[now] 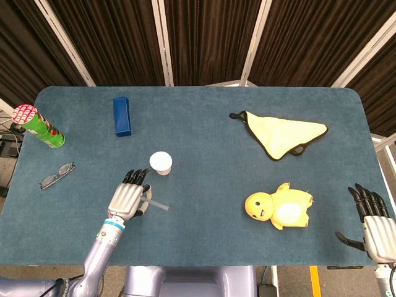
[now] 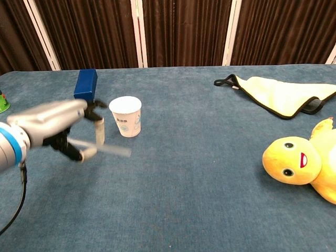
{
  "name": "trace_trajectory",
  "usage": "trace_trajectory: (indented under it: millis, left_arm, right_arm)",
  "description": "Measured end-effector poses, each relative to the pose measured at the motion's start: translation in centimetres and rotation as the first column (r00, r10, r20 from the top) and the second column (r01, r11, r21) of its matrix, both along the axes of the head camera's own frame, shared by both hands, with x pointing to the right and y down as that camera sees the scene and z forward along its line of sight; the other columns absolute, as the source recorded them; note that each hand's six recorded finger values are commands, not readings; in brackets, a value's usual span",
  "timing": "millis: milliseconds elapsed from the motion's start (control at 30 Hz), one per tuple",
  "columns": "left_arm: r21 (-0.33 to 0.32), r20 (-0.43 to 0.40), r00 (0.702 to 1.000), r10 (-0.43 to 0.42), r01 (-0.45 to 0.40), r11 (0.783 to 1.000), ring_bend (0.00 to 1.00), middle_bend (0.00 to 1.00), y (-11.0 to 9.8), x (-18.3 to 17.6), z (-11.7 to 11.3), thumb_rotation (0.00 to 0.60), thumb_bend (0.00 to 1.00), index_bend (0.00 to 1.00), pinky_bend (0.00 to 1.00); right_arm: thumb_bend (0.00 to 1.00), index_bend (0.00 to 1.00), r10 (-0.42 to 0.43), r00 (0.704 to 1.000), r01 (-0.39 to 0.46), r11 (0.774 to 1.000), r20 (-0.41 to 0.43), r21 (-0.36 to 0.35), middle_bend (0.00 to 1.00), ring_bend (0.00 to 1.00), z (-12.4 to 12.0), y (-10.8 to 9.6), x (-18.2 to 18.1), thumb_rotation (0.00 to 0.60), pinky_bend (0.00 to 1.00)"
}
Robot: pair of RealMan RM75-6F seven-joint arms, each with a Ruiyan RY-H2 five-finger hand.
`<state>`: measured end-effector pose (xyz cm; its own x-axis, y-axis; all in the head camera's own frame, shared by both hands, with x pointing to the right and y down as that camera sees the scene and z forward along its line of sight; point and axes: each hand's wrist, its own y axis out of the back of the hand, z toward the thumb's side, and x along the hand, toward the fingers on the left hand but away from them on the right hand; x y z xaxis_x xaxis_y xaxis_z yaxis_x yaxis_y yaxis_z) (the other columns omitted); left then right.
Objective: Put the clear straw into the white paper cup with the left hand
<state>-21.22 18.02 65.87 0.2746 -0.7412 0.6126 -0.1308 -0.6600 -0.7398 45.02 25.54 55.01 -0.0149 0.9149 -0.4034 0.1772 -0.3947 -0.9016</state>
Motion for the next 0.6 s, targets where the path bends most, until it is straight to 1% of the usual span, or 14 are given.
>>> trace_trajectory:
  millis: [67,100,200,267,333,367,467,500,600]
  left_arm:
    - [0.016,-0.043,0.998,-0.034,0.035,0.999,0.00,0.00,-1.0,0.2,-1.0,0.600,0.45,0.53,0.00]
    - [0.026,-0.078,0.995,-0.064,0.066,0.997,0.00,0.00,-1.8,0.3,-1.6,0.600,0.45,0.53,0.00]
    - [0.035,-0.165,0.976,-0.141,0.149,0.988,0.00,0.00,-3.8,0.6,-2.9,0.600,0.45,0.53,0.00]
    - [0.021,-0.211,0.959,-0.187,0.196,0.980,0.00,0.00,-4.6,0.7,-3.2,0.600,0.45,0.53,0.00]
    - [-0.018,-0.265,0.931,-0.251,0.256,0.967,0.00,0.00,-5.3,0.8,-3.3,0.600,0.45,0.53,0.00]
    - [-0.040,-0.289,0.915,-0.282,0.283,0.958,0.00,0.00,-5.6,0.9,-3.3,0.600,0.45,0.53,0.00]
    - [-0.128,-0.367,0.845,-0.388,0.367,0.921,0.00,0.00,-6.7,1.3,-3.2,0.600,0.45,0.53,0.00]
    - [-0.168,-0.395,0.813,-0.428,0.394,0.904,0.00,0.00,-7.2,1.5,-3.0,0.600,0.45,0.53,0.00]
    - [-0.253,-0.446,0.737,-0.508,0.441,0.861,0.00,0.00,-8.3,2.2,-2.5,0.600,0.45,0.53,0.00]
  right_arm:
    - [0.07,0.00,0.000,1.000,0.000,1.000,0.001,-0.001,0.00,0.00,0.0,0.0,0.0,0.600,0.00]
    - [0.08,0.00,0.000,1.000,0.000,1.000,0.002,-0.001,0.00,0.00,0.0,0.0,0.0,0.600,0.00]
    - [0.07,0.00,-0.001,1.000,0.001,1.000,0.004,-0.002,0.00,0.00,0.0,0.0,0.0,0.600,0.00]
    - [0.07,0.00,-0.002,1.000,0.002,1.000,0.005,-0.003,0.00,0.00,0.0,0.0,0.0,0.600,0.00]
    - [0.07,0.00,-0.002,1.000,0.002,1.000,0.006,-0.005,0.00,0.00,0.0,-0.1,0.0,0.600,0.00]
    - [0.07,0.00,-0.002,1.000,0.002,1.000,0.007,-0.006,0.00,0.00,0.1,-0.1,0.0,0.600,0.00]
    - [0.07,0.00,-0.001,1.000,0.001,1.000,0.007,-0.008,0.00,0.00,0.1,-0.2,0.0,0.600,0.00]
    - [0.07,0.00,0.000,1.000,0.000,1.000,0.007,-0.009,0.00,0.00,0.1,-0.2,0.0,0.600,0.00]
    - [0.08,0.00,0.001,1.000,-0.001,1.000,0.006,-0.011,0.00,0.00,0.2,-0.3,0.0,0.600,0.00]
